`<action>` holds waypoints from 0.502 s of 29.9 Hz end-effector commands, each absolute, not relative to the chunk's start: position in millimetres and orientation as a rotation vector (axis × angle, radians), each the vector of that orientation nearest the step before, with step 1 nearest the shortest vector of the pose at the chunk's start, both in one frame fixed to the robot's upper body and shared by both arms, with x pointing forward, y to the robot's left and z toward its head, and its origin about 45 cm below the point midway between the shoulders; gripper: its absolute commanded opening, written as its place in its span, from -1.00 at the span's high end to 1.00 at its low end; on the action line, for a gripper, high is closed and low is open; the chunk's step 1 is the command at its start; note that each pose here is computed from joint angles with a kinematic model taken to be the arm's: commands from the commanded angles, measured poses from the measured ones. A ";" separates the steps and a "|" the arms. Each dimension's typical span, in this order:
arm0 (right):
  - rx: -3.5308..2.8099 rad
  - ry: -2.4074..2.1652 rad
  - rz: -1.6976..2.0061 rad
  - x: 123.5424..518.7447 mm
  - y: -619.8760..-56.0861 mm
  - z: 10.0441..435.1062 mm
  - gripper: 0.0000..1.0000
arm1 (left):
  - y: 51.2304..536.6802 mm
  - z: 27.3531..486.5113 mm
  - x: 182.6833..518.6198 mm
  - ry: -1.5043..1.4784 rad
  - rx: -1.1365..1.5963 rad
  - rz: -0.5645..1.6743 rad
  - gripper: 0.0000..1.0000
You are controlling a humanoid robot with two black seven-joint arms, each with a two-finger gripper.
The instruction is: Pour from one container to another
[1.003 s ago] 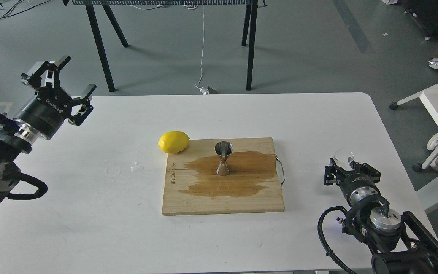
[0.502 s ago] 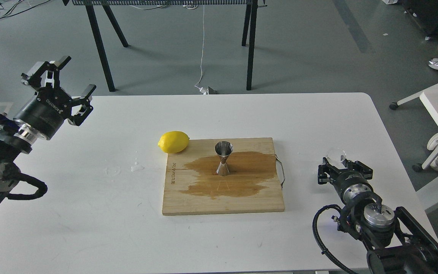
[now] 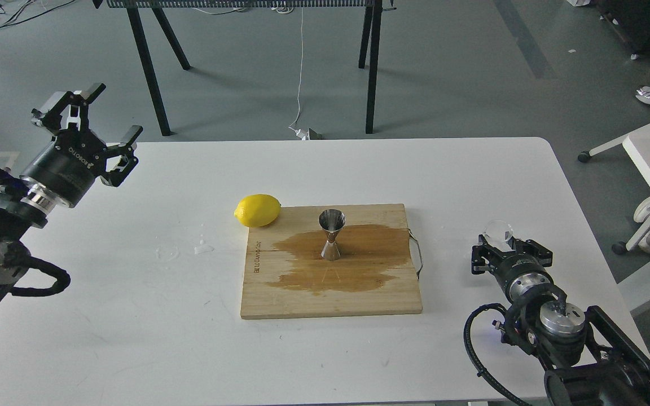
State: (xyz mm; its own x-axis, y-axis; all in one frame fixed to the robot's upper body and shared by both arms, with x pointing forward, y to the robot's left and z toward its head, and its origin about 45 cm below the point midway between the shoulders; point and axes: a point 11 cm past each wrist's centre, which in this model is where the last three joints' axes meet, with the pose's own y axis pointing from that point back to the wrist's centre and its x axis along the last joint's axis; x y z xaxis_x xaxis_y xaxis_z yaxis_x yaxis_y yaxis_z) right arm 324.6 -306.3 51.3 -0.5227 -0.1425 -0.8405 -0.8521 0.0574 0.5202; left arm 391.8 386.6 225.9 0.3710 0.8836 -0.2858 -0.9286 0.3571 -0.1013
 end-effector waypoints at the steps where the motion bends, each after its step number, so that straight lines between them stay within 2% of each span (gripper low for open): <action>1: -0.999 1.738 1.515 324.5 -306.0 51.2 -0.38 | 386.5 225.9 391.8 0.194 -0.263 1.179 -0.79; 7: -1.000 1.739 1.514 324.6 -306.0 51.3 -0.53 | 386.5 225.9 391.8 0.194 -0.263 1.179 -0.79; 9: -1.001 1.741 1.513 324.6 -306.7 51.4 -0.63 | 386.5 225.9 391.8 0.194 -0.263 1.179 -0.79; 15: -1.001 1.741 1.513 324.6 -306.7 51.4 -0.74 | 386.5 225.9 391.8 0.194 -0.263 1.179 -0.79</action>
